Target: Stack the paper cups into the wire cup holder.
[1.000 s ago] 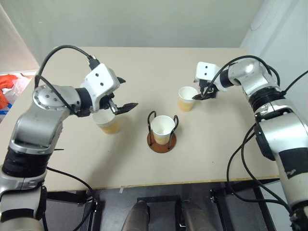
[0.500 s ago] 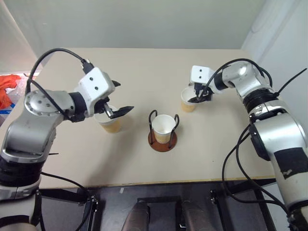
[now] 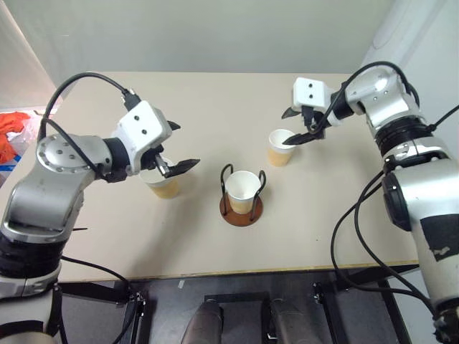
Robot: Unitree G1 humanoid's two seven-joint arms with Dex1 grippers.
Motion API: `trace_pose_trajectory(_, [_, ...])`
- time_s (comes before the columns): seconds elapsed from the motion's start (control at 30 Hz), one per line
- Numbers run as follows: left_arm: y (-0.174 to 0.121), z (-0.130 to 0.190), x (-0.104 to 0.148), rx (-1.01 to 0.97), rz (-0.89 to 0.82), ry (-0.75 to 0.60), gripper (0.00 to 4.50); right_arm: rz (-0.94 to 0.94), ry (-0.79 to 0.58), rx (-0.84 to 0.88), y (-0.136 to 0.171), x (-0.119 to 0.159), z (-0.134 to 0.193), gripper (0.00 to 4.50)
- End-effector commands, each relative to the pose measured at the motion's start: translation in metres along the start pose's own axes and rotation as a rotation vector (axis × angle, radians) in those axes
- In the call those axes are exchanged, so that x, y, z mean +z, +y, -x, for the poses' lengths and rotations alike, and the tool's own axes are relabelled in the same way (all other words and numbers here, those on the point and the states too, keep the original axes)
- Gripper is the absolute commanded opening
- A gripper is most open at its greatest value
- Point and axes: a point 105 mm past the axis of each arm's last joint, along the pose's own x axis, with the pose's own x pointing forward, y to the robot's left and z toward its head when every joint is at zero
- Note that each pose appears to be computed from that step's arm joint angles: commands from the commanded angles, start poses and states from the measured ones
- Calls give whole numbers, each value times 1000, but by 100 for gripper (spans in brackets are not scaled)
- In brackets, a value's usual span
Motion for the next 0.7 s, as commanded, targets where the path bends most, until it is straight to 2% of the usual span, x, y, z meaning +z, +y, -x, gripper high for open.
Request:
trace_pose_trajectory(0.03, [3,4,16,15,-43,-41,450,-20,31,-16,3,-8,-10,370])
trace_pose_trajectory(0.23, [2,7,16,21,-42,-35,450,-70,113,-41,13,-32,-31,370])
trace_pose_trajectory(0.33, [2,10,16,29,-40,-30,450,-77,132,-112,9,-37,-36,317])
trace_pose_trajectory(0.6, [8,12,13,56,-48,-11,450,-89,91,-138,2,-29,-29,43])
trace_pose_trajectory(0.63, [8,12,13,56,-48,-13,450,-89,89,-134,2,-29,-29,17])
trace_pose_trajectory(0.7, [8,11,13,51,-49,-16,450,-89,82,-123,3,-28,-27,5])
